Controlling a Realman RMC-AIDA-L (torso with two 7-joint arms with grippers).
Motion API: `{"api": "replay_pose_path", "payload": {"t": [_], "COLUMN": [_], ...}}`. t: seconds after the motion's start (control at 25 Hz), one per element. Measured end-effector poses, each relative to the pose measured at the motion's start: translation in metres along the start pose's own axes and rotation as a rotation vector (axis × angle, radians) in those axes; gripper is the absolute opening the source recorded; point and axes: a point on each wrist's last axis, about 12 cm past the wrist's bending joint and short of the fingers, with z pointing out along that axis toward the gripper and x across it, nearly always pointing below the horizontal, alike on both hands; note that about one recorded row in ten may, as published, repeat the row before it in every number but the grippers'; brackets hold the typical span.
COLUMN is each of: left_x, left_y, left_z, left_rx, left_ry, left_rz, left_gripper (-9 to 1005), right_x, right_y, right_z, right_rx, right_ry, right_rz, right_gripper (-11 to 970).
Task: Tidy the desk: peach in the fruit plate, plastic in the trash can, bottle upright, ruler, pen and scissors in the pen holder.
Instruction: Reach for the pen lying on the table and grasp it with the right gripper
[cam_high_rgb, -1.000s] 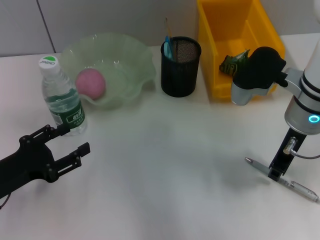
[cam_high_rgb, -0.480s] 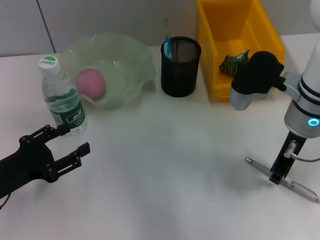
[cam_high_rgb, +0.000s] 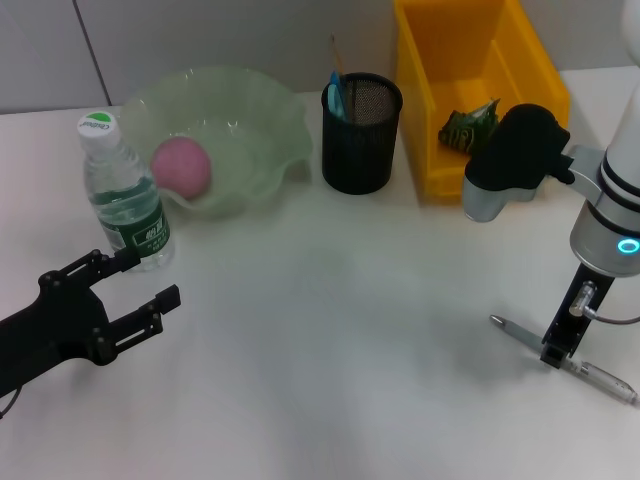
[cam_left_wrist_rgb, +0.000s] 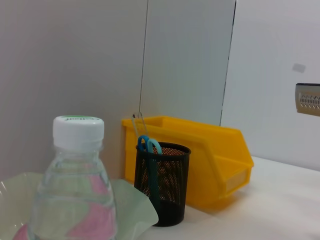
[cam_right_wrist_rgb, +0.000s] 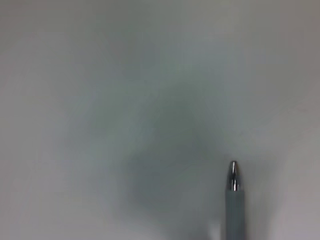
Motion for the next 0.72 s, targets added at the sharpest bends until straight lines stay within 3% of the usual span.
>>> {"api": "replay_pose_path", "payload": {"t": [0.72], "left_x": [-0.0001], "left_y": [0.0001], "left_z": [-0.0001], "left_rx": [-0.001], "left_ry": [-0.001], "left_rz": [0.0], "left_gripper": [744], "right_x": [-0.0002], "right_y": [0.0016], "right_z": [0.003], "right_rx": [-0.003], "right_ry": [0.017], "right_rz": [-0.008], "right_gripper": [237]}}
